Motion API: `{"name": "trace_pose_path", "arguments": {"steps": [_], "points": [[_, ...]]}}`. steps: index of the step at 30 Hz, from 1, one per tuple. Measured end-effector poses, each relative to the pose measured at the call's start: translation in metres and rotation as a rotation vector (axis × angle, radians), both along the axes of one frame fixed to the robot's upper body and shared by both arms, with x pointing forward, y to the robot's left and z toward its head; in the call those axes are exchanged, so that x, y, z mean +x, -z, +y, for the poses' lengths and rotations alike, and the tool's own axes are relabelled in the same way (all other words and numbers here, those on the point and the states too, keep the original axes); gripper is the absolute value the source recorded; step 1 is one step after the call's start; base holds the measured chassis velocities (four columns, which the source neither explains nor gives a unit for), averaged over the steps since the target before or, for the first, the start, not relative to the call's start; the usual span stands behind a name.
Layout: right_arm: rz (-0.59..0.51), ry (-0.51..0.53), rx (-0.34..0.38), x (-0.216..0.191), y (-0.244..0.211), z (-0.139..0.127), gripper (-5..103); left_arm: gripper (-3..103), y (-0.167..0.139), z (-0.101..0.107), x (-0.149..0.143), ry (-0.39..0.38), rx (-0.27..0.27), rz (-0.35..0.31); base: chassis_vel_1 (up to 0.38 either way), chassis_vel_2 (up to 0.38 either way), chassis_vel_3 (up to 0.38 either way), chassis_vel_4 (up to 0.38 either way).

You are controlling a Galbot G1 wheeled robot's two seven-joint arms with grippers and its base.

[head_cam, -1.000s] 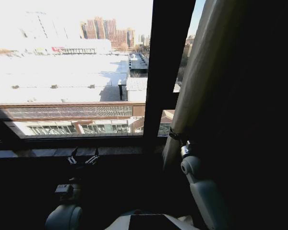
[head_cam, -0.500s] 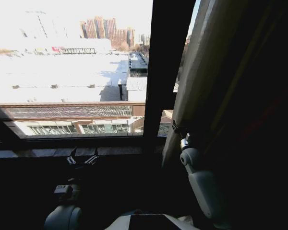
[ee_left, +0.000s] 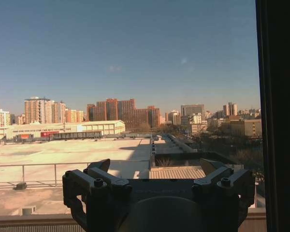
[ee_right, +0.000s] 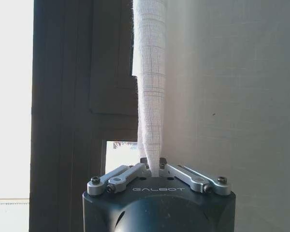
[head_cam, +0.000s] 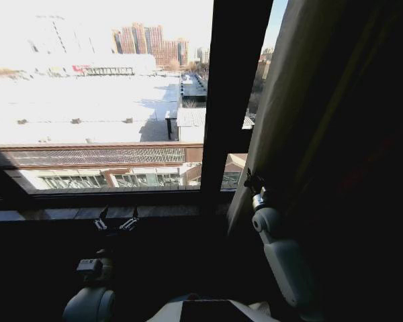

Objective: Open the curtains by pulling them apart, changing their state from closed to fully open.

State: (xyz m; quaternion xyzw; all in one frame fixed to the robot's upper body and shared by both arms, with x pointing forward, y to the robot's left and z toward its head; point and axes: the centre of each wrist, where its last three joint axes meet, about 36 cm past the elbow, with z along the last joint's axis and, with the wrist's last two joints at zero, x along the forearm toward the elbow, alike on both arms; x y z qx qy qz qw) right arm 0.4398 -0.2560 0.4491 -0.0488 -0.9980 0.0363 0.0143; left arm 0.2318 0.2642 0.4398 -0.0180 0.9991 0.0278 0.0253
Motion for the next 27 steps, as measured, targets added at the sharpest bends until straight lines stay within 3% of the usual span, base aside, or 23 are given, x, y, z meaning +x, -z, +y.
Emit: {"name": "trace_pose_path", "arguments": {"steps": [27], "points": [[-0.015, 0.009, -0.009, -0.008, -0.009, -0.012, 0, 100, 0.002, -0.001, -0.001, 0.001, 0.002, -0.008, 0.000, 0.000, 0.000, 0.000]]}}
